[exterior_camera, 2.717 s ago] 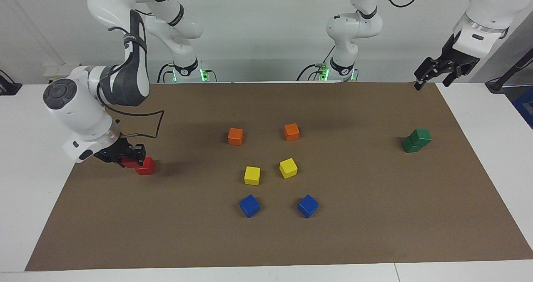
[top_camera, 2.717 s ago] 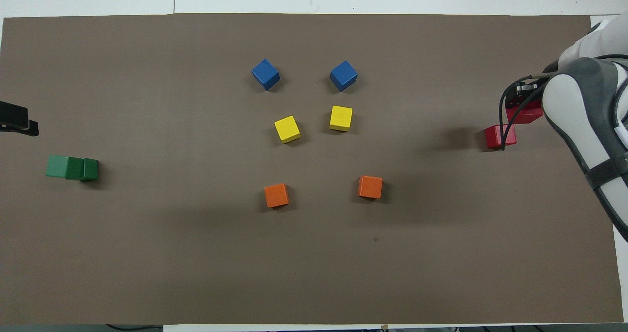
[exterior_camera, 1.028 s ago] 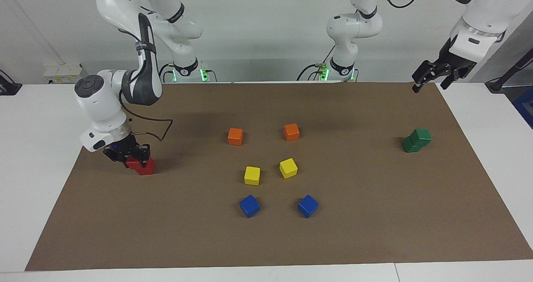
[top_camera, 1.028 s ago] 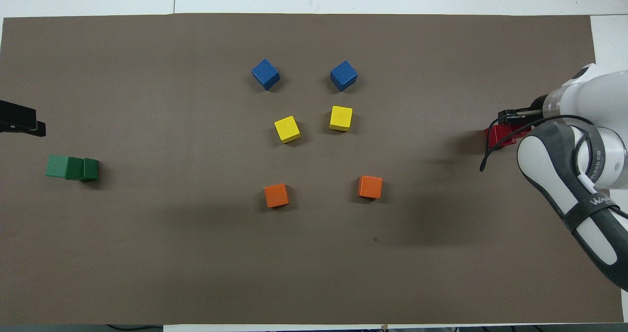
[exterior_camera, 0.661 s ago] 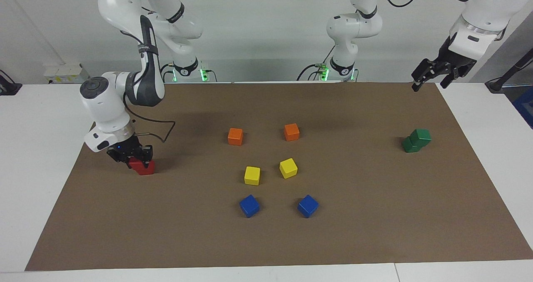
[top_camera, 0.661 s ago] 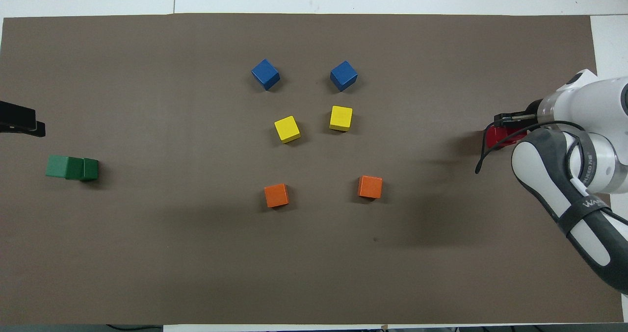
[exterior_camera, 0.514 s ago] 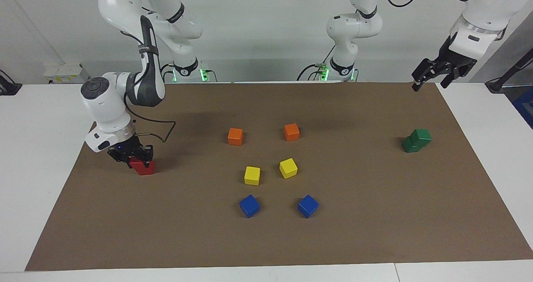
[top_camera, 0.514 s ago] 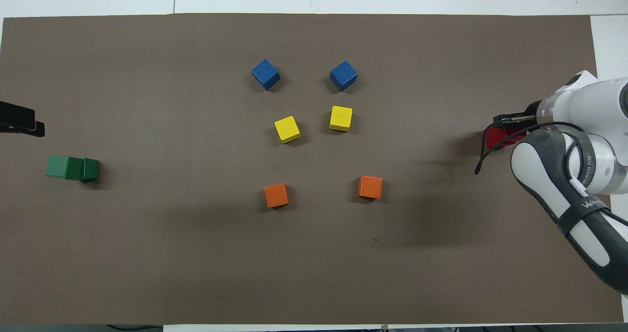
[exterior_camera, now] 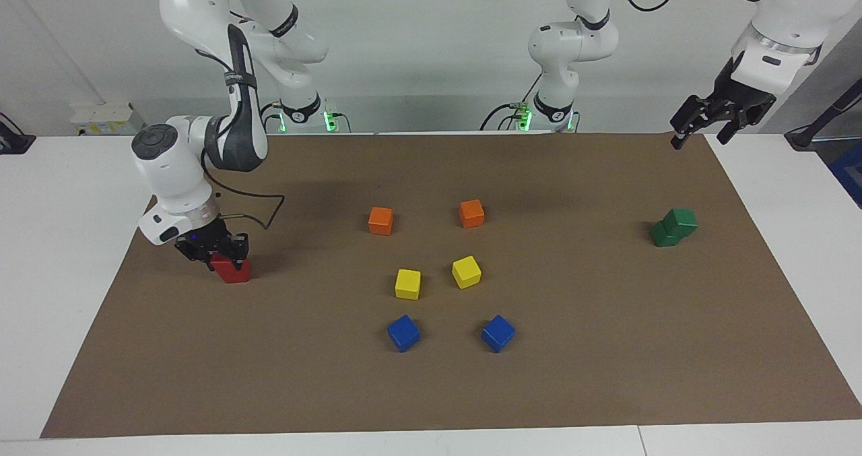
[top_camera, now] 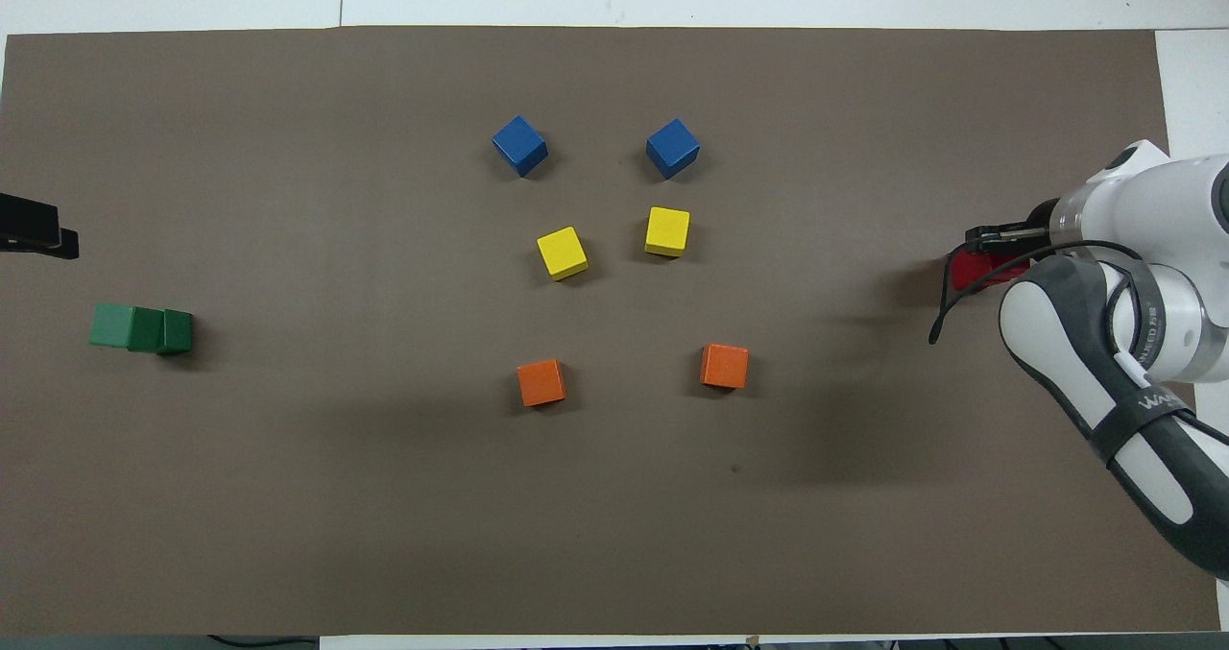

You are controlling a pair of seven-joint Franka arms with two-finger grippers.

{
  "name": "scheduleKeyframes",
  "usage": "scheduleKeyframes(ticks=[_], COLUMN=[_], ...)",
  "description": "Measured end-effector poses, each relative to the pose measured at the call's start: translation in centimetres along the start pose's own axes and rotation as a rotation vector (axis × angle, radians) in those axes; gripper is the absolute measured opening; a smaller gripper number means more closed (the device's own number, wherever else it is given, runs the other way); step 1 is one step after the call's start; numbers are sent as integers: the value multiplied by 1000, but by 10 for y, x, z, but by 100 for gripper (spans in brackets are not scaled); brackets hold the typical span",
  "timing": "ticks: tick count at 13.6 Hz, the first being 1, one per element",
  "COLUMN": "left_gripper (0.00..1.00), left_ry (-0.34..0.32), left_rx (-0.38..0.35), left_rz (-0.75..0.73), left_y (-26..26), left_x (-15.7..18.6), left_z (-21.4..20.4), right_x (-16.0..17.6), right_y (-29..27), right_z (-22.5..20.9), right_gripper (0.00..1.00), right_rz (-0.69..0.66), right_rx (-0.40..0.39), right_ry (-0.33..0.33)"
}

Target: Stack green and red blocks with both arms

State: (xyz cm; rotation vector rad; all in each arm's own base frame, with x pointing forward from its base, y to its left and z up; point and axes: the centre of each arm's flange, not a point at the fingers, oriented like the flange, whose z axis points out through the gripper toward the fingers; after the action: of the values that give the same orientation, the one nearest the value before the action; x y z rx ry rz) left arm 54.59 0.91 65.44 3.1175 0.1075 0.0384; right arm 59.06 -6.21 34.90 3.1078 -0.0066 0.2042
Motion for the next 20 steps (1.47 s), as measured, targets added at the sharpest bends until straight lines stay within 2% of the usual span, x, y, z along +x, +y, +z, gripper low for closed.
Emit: scheduleKeyframes(ticks=[1,2,5,6,10,12,14,17,20], left_gripper=[100,100,100,100,100,100,100,100,100], left_ry=[-1,-1,-4,-5,-5,-5,-6,-4,-4], left_rx=[0,0,0,0,0,0,0,0,0], left_rz=[1,4,9,10,13,13,10,8,9], left_y=[0,1,3,4,5,5,3,1,1], left_x=[0,0,0,-1,-1,-1,-1,-1,-1], left_z=[0,1,2,2,2,2,3,2,2], right_x=[0,0,1,1,3,9,21,23,3], right_y=[0,0,0,0,0,0,-7,-15,-18], right_z=[0,0,0,0,-3,-19,-67,-158,-225], right_gripper=[54,59,95,99,100,100,100,100,100], right_rz=[0,0,-6,-6,-6,-8,-22,-32,-33], right_rx=[0,0,-2,-2,-3,-2,-1,-11,-17], right_ry=[1,4,14,14,15,-29,-102,-96,-116])
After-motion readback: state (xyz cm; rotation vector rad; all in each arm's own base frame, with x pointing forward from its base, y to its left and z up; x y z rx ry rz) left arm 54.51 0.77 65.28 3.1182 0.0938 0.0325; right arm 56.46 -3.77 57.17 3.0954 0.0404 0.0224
